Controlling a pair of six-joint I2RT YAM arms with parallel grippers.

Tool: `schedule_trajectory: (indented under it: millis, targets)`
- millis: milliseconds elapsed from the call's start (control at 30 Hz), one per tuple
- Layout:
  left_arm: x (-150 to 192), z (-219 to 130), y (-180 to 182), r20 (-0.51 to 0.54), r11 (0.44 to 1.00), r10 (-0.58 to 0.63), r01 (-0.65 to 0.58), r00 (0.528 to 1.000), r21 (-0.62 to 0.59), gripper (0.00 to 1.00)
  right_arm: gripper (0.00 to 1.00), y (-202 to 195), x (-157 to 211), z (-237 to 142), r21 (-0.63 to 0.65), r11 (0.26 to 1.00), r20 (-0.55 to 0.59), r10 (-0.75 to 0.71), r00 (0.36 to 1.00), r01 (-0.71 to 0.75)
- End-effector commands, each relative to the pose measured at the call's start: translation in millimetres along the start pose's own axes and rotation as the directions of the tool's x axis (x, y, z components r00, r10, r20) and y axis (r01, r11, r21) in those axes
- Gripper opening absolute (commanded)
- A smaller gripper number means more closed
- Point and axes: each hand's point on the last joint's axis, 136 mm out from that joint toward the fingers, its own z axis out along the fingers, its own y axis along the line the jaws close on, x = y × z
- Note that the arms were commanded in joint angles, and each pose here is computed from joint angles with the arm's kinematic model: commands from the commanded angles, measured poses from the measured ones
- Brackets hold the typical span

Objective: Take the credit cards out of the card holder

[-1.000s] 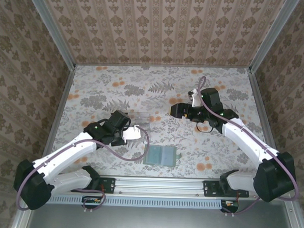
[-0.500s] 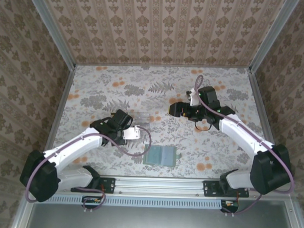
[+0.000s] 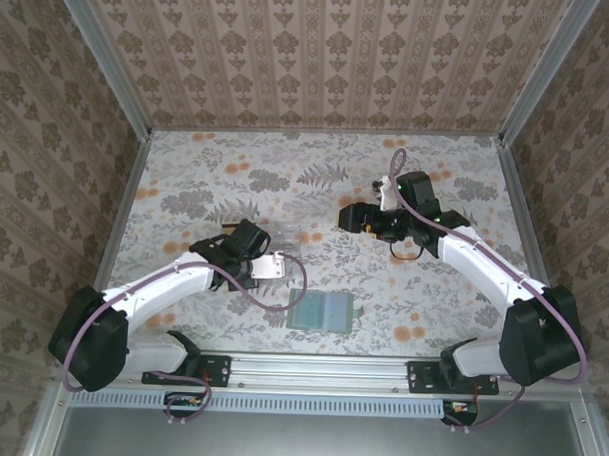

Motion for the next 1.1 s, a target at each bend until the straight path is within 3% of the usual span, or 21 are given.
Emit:
schedule_trajectory:
  millis: [0,100,533,767,900,1067]
  targets:
    - [3,4,3,-0.002,1.0,-0.006,0.006,1.0,-0.013,0.12,1.0,8,-8,-1,-0.032,0.999,0.001,-0.006,1.0,0.006]
    - [4,4,7,-0.009,0.999,-0.021,0.021,1.0,-0.026,0.22,1.0,8,-8,0,-0.036,0.999,0.0,-0.002,1.0,0.002]
    - [14,4,33,-0.049,0.987,-0.11,0.103,0.993,-0.122,0.24,1.0,9,-6,-1,-0.044,0.999,-0.003,0.009,1.0,-0.009]
    - [5,-17,44,0.001,0.972,-0.198,0.197,0.98,-0.128,0.26,1.0,7,0,-2,-0.039,0.999,-0.011,0.016,1.0,-0.017]
    - [-12,-48,62,0.109,0.918,-0.36,0.373,0.926,-0.132,0.37,1.0,-1,9,-1,-0.002,1.0,-0.028,0.025,0.999,-0.025]
    - [-32,-83,79,0.263,0.793,-0.571,0.606,0.778,-0.069,0.52,1.0,-12,35,4,0.057,0.998,-0.078,0.014,0.997,-0.01]
